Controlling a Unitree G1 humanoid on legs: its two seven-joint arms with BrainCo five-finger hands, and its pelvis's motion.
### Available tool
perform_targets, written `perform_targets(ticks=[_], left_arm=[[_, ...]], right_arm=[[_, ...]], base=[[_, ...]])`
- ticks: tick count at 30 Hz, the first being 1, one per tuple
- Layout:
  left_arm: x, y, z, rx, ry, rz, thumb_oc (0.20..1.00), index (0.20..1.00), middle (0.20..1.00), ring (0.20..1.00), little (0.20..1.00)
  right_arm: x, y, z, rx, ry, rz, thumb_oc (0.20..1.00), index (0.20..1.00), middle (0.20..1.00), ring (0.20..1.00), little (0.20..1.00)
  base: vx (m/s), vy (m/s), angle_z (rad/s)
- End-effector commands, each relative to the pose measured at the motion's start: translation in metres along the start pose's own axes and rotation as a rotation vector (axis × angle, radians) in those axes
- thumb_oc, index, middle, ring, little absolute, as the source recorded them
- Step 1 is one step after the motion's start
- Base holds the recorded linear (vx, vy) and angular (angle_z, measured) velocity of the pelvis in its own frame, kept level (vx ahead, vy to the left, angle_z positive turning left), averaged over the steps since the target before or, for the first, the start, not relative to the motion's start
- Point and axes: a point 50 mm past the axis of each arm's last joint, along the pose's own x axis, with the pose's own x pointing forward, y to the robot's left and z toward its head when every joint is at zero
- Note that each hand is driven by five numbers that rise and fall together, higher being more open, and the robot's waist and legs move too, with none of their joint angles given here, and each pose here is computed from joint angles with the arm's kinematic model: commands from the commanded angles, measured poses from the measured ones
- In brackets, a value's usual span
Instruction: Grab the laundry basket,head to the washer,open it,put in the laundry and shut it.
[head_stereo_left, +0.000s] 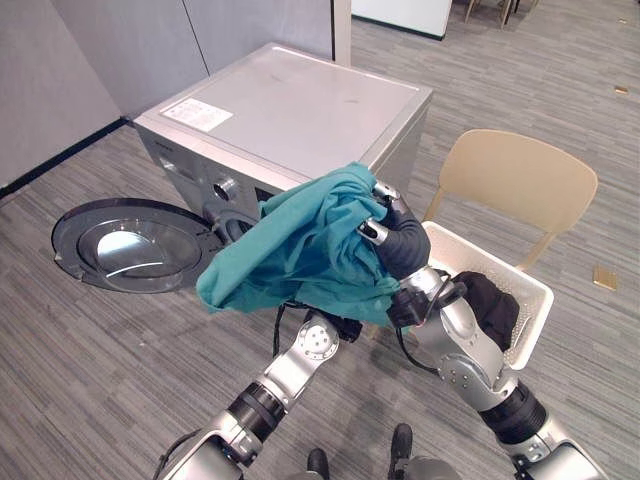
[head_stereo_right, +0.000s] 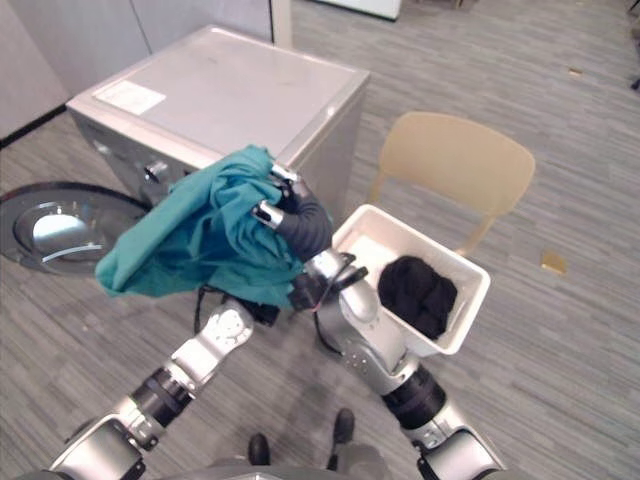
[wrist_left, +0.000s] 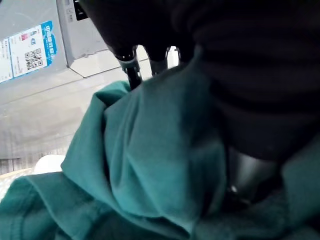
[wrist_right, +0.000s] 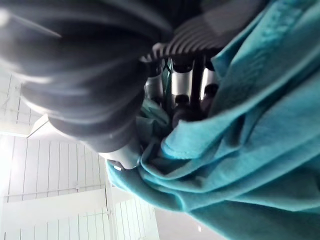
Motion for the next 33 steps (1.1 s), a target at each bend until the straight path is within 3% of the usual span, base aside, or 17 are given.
perform_targets(ticks=[1, 3, 4, 5, 6, 12, 17, 21, 26, 33], left_arm=[[0.009, -0.004, 0.011, -0.008, -0.073, 0.012, 0.200, 0.200, 0.200, 0.200, 0.200], [0.005, 0.003, 0.007, -0.028, -0.061, 0.043, 0.200, 0.200, 0.200, 0.200, 0.200], [0.002, 0.007, 0.004, -0.034, -0.045, 0.064, 0.200, 0.200, 0.200, 0.200, 0.200], [-0.001, 0.012, 0.001, -0.043, -0.035, 0.082, 0.200, 0.200, 0.200, 0.200, 0.200], [-0.008, 0.020, -0.007, -0.054, -0.006, 0.117, 0.200, 0.200, 0.200, 0.200, 0.200], [-0.026, 0.036, -0.021, -0.074, 0.045, 0.175, 0.200, 0.200, 0.200, 0.200, 0.200], [-0.061, 0.063, -0.042, -0.101, 0.129, 0.278, 0.200, 0.200, 0.200, 0.200, 0.200], [-0.083, 0.074, -0.056, -0.120, 0.195, 0.308, 0.200, 0.200, 0.200, 0.200, 0.200], [-0.149, 0.087, -0.107, -0.142, 0.487, 0.389, 0.200, 0.200, 0.200, 0.200, 0.200], [-0.209, 0.079, -0.144, -0.196, 0.753, 0.458, 0.200, 0.200, 0.200, 0.200, 0.200]], right_arm=[[0.004, 0.007, 0.007, 0.094, -0.086, 0.006, 0.200, 0.200, 0.200, 0.200, 0.200], [-0.004, 0.001, 0.000, 0.077, -0.043, -0.029, 0.200, 0.200, 0.200, 0.200, 0.200], [-0.009, -0.004, -0.006, 0.063, -0.009, -0.055, 0.357, 0.357, 0.357, 0.357, 0.357], [-0.015, -0.010, -0.011, 0.044, 0.021, -0.086, 0.561, 0.561, 0.561, 0.561, 0.561], [-0.025, -0.020, -0.018, 0.002, 0.072, -0.135, 1.000, 1.000, 1.000, 1.000, 1.000], [-0.045, -0.043, -0.021, -0.111, 0.145, -0.232, 1.000, 1.000, 1.000, 1.000, 1.000], [-0.081, -0.080, 0.002, -0.529, 0.231, -0.342, 1.000, 1.000, 1.000, 1.000, 1.000], [-0.105, -0.095, 0.012, -0.674, 0.311, -0.379, 1.000, 1.000, 1.000, 1.000, 1.000], [-0.191, -0.120, -0.002, -0.761, 0.684, -0.510, 1.000, 1.000, 1.000, 1.000, 1.000], [-0.249, -0.126, -0.019, -0.828, 0.973, -0.570, 1.000, 1.000, 1.000, 1.000, 1.000]], base=[[0.01, 0.033, -0.05], [0.02, 0.026, -0.05], [0.02, 0.021, -0.04], [0.02, 0.027, -0.04], [0.02, 0.022, -0.04], [0.00, 0.000, 0.00], [0.00, 0.000, 0.00], [0.00, 0.000, 0.00], [-0.01, -0.020, 0.00], [-0.01, -0.009, -0.02]])
